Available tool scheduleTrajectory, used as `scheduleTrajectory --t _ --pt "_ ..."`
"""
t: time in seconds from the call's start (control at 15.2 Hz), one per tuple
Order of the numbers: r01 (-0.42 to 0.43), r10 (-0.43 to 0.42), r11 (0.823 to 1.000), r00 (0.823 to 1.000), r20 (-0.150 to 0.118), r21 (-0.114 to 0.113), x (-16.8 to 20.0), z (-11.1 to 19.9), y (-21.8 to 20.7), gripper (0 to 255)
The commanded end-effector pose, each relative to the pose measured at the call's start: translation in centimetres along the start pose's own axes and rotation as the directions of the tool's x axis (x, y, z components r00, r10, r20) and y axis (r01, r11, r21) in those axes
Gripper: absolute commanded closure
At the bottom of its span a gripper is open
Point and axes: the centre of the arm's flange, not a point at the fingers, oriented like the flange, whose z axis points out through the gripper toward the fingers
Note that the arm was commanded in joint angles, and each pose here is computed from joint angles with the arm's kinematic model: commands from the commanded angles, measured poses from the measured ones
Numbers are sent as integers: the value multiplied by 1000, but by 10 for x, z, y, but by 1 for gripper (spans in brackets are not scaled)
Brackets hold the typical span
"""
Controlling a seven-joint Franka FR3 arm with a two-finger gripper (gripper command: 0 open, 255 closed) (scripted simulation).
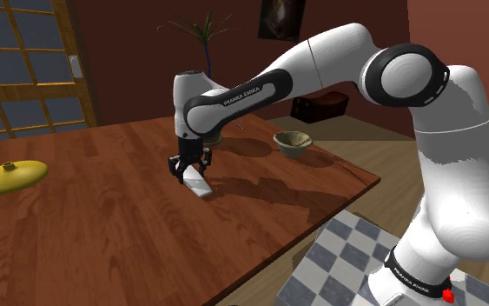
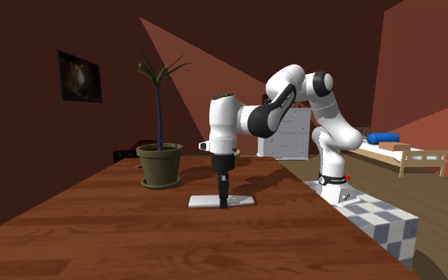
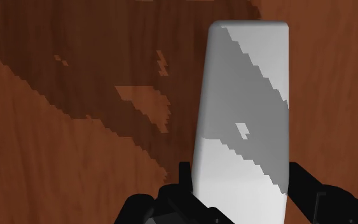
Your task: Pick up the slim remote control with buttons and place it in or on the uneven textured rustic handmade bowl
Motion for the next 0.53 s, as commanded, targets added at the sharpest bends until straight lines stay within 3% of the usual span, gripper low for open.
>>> scheduleTrajectory --t 0.0,0.46 --pt "0 0 1000 1000 0 0 0 -9 -1 255" --pt "0 0 1000 1000 0 0 0 -46 -1 255"
